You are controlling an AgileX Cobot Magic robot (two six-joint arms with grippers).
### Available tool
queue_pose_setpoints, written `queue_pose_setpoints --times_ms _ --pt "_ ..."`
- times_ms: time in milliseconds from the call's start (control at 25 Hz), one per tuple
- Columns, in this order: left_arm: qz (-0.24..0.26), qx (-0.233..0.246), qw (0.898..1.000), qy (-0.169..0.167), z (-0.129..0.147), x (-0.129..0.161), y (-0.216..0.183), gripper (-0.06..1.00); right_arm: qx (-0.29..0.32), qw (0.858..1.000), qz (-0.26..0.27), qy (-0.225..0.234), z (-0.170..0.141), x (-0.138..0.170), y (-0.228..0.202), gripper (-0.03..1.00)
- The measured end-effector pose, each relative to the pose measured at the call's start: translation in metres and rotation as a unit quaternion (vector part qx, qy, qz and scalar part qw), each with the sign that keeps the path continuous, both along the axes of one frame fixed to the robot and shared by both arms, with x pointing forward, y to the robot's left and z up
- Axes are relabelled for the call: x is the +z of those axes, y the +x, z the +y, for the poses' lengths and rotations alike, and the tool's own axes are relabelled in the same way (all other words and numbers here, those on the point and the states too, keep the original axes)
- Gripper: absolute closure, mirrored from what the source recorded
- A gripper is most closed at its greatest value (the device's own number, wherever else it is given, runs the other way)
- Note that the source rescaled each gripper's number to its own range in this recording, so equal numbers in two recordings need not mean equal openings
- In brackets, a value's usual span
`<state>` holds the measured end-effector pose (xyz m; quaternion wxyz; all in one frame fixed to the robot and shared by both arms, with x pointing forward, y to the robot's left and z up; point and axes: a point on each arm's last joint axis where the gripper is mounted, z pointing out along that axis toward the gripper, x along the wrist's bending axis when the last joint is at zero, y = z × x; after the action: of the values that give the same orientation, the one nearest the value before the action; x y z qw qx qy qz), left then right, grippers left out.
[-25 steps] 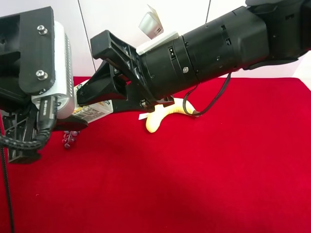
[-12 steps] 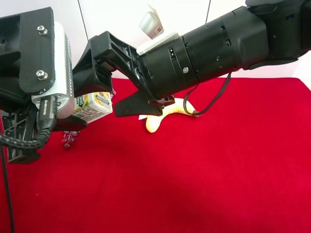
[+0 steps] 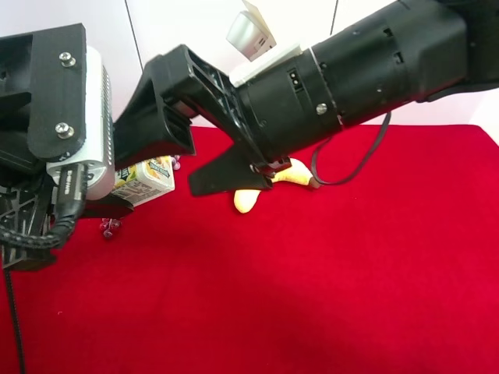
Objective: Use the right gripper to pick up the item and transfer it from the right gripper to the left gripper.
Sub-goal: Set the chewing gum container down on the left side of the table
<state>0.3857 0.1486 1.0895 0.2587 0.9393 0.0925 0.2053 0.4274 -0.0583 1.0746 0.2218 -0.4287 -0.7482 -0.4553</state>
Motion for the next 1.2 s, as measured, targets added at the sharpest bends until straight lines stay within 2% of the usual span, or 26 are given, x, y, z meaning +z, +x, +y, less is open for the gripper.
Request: queue_pose_setpoints --times_ms 440,640,840,920,1080,1200 --pt "0.0 0.0 1.0 0.0 0.0 0.0 0.0 0.93 0.051 0.996 0.012 -0.072 -0.018 0.007 -0.022 0.05" --pt "0.0 0.0 1.0 0.0 0.0 0.0 0.0 0.93 0.07 0.988 -0.022 -0.139 -0.044 0.02 -0.041 0.05" --pt "0.0 0.0 1.0 0.0 0.0 0.0 0.0 0.93 0.038 0.966 -0.086 -0.239 -0.089 0.039 -0.063 0.05" --pt "0.0 0.0 1.0 0.0 0.0 0.0 0.0 0.93 0.02 0.957 -0.12 -0.263 -0.11 0.051 -0.076 0.05" --pt "0.0 0.0 1.0 0.0 0.0 0.0 0.0 0.93 -0.033 0.943 -0.187 -0.272 -0.151 0.069 -0.106 0.05" --pt "0.0 0.0 1.0 0.0 0.0 0.0 0.0 0.93 -0.092 0.934 -0.227 -0.259 -0.187 0.066 -0.134 0.05"
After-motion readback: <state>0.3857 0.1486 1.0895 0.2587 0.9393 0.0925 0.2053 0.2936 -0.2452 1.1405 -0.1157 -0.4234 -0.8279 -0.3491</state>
